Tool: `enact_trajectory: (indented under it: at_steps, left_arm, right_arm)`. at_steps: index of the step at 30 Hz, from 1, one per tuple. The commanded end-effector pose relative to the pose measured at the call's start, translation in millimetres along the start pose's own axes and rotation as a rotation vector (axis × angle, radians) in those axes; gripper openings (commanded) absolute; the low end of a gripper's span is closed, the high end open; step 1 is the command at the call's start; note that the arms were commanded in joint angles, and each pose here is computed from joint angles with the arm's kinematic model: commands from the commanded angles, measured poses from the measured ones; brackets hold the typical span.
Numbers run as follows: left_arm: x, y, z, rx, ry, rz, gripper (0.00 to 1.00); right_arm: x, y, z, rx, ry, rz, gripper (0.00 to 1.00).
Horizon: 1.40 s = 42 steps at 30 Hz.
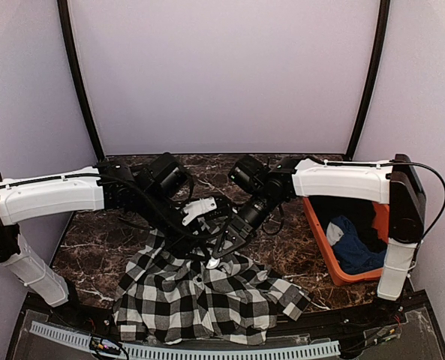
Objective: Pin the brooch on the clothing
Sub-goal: Pin the brooch to the flattened clothing.
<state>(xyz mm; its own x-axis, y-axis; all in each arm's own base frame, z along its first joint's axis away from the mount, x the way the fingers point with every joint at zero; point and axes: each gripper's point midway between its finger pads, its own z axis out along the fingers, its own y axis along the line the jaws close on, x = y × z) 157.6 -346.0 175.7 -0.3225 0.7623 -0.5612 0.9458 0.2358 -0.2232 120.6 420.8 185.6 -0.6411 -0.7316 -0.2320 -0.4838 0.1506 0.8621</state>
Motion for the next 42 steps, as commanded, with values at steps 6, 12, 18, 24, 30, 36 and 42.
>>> enact_trajectory:
  at_steps: [6,12,18,24,30,36,42]
  left_arm:
    - [10.5,7.4,6.1,-0.038,0.08,0.004,0.59]
    - [16.3,9.3,14.1,-0.058,0.128,0.006,0.59]
    - [22.4,11.8,20.4,-0.079,0.18,0.007,0.58]
    - [22.0,6.9,20.5,-0.055,0.173,0.004,0.58]
    - [16.8,-3.7,15.0,-0.01,0.126,0.014,0.6]
    - [16.1,-10.7,13.6,0.026,0.113,0.017,0.6]
    - [14.3,-15.6,11.2,0.049,0.089,0.026,0.62]
  right_arm:
    - [-7.2,27.1,-4.6,-0.084,-0.011,-0.049,0.0]
    - [-9.5,23.5,-4.6,-0.068,-0.015,-0.032,0.0]
    - [-10.9,22.2,-5.3,-0.06,-0.018,-0.022,0.0]
    - [-10.2,27.2,-8.2,-0.082,-0.022,-0.03,0.0]
    - [-8.6,31.9,-14.4,-0.111,-0.036,-0.042,0.0]
    - [-8.2,33.5,-16.1,-0.114,-0.039,-0.053,0.0]
    - [-9.5,33.6,-20.0,-0.12,-0.047,-0.053,0.0]
